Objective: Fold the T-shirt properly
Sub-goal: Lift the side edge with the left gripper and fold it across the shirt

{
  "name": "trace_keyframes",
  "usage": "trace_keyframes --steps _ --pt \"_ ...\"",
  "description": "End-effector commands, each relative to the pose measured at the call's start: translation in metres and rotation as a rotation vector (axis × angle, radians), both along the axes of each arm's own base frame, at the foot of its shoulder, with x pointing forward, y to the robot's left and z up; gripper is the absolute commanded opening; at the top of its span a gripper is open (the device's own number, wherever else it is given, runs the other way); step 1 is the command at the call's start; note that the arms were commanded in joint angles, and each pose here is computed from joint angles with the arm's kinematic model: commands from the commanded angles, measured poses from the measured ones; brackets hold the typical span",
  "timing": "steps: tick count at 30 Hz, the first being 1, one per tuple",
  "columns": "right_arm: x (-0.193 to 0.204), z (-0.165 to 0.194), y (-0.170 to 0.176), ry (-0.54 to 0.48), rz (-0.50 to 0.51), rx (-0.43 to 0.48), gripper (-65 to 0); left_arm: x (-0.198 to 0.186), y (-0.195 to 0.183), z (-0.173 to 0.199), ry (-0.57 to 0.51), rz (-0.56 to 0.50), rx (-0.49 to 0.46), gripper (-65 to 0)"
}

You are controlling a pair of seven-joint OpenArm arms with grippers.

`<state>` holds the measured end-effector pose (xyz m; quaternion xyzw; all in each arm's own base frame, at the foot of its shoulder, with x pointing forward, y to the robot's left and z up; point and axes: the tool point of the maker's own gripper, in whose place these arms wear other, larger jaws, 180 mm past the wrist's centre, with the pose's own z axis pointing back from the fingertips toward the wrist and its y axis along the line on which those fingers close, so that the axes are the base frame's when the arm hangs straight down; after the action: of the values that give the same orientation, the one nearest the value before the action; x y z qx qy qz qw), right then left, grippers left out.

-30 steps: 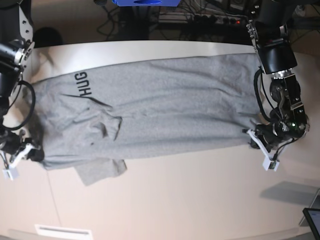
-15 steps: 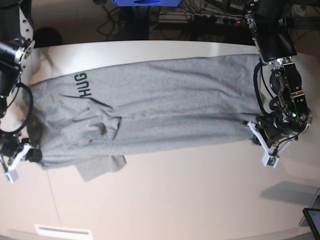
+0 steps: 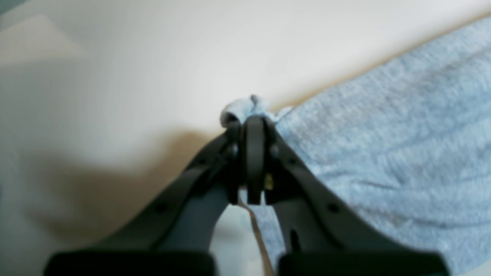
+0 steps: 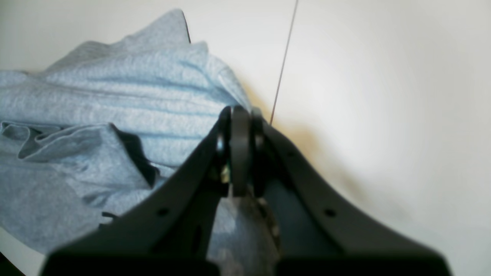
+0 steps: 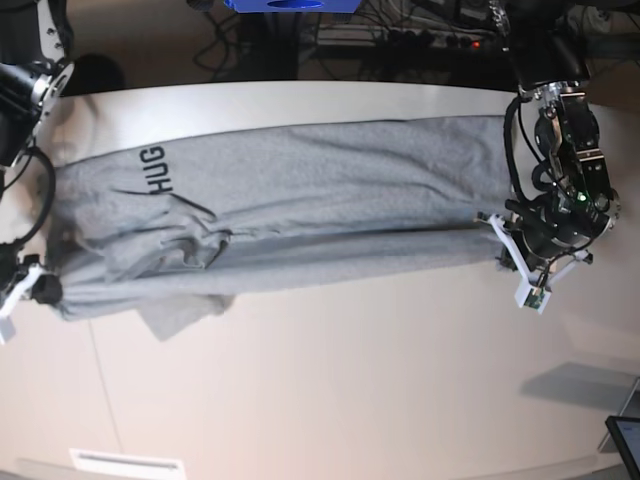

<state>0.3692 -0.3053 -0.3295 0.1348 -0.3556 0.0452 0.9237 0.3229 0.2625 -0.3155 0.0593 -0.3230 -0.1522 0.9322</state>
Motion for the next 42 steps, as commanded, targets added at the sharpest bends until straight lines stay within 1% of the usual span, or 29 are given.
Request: trace_keyframes --steps 1,5,9,13,15,18,22,29,35,37,42 --pt "0.01 0.025 -0.014 -0.075 -0.02 -0.029 -65.0 0.006 0.008 0.015 -0.043 0.007 0.035 -65.0" --pt "0.005 0.022 -0.014 -0.061 -0.02 -0.034 -65.0 -0.004 0.004 0.014 -0.04 -0.01 0.049 -65.0" --pt "0.0 0.016 -0.014 -0.03 -0.016 -0.038 -65.0 -0.015 0.002 0.011 -0.006 -0.016 0.065 -65.0" --pt "-0.008 0.008 -0.014 0.005 -0.012 -0.04 -65.0 -0.024 -0.004 0.002 0.027 -0.066 0.076 -65.0" --pt "-0.011 0.005 -0.015 0.005 -0.031 -0.02 -65.0 -0.029 -0.005 -0.003 0.045 -0.072 0.076 -65.0" --pt "-0.023 -0.003 -0.021 0.037 -0.065 0.0 -65.0 -0.035 -0.005 -0.008 0.061 -0.073 0.074 -65.0" --pt "-0.031 -0.012 -0.019 0.062 -0.073 0.014 -65.0 -0.043 -0.023 -0.022 0.107 -0.135 0.074 -65.0" --pt "-0.046 -0.026 -0.022 0.101 -0.088 0.021 -65.0 -0.056 -0.044 -0.039 0.163 -0.203 0.066 -65.0" --pt "-0.057 -0.036 -0.022 0.131 -0.091 0.021 -65.0 -0.064 -0.041 -0.044 0.19 -0.207 0.076 -65.0" --pt "-0.059 -0.037 -0.023 0.135 -0.092 0.019 -65.0 -0.068 -0.032 -0.044 0.224 -0.198 0.107 -65.0" --pt "-0.065 -0.044 -0.02 0.153 -0.09 0.022 -65.0 -0.067 -0.028 -0.042 0.225 -0.199 0.122 -65.0"
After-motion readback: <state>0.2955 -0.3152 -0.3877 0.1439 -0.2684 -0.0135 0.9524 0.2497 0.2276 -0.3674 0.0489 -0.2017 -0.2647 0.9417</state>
